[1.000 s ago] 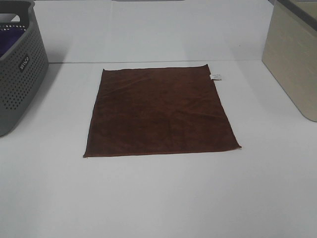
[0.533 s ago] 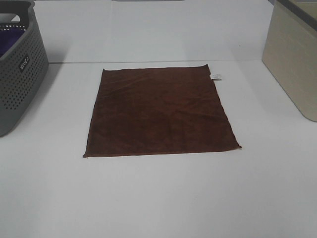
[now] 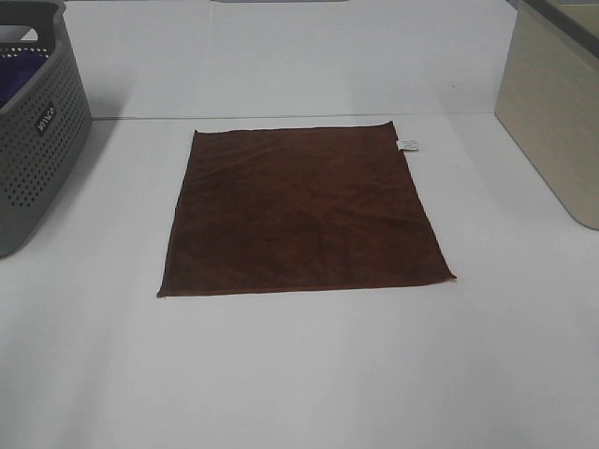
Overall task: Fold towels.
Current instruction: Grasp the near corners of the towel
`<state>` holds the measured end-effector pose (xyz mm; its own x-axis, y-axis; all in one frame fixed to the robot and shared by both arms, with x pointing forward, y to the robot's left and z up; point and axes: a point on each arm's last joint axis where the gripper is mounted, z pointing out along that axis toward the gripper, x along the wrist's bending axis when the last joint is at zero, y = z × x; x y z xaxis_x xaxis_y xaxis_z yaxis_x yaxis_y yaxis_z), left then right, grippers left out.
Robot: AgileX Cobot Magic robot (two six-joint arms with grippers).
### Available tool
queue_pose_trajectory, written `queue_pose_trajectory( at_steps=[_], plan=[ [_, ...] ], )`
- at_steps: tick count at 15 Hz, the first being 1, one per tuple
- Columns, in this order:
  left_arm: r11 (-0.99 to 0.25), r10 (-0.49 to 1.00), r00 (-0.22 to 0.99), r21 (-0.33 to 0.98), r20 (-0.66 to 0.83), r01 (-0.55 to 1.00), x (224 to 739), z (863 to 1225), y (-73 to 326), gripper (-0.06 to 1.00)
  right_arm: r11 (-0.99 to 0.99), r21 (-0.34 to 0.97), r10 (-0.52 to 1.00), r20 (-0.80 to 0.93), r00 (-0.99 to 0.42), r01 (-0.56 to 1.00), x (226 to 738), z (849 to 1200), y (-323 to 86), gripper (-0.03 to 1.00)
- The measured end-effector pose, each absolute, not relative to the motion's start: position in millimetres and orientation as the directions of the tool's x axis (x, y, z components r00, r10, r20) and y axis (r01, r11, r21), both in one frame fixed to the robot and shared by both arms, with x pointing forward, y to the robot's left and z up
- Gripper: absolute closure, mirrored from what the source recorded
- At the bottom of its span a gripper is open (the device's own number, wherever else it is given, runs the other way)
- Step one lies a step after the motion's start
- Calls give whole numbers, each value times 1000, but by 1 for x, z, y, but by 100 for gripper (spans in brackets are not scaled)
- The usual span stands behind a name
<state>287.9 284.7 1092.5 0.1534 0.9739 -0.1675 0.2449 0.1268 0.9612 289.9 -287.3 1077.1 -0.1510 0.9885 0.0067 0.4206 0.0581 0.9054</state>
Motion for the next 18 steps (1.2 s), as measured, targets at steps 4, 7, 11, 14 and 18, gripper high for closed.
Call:
queue_pose_trajectory(
  at_steps=[4, 7, 11, 14, 18],
  plan=[
    [250, 938, 112, 864, -328, 437, 339, 1080, 279, 22, -2, 876, 987, 79, -140, 482, 331, 1074, -283, 22],
    [329, 903, 16, 715, -429, 617, 381, 1053, 275, 22, -73, 768, 976, 188, -114, 637, 364, 1055, -277, 29],
    [414, 873, -148, 545, -465, 729, 427, 1010, 276, 22, -166, 575, 943, 331, -43, 802, 405, 1026, -267, 33],
    [449, 855, -235, 434, -462, 781, 451, 980, 276, 22, -128, 481, 941, 335, -47, 867, 441, 1020, -263, 34],
    [410, 863, -215, 385, -457, 827, 489, 961, 272, 22, -51, 350, 939, 335, -75, 935, 493, 1005, -258, 34]
  ],
)
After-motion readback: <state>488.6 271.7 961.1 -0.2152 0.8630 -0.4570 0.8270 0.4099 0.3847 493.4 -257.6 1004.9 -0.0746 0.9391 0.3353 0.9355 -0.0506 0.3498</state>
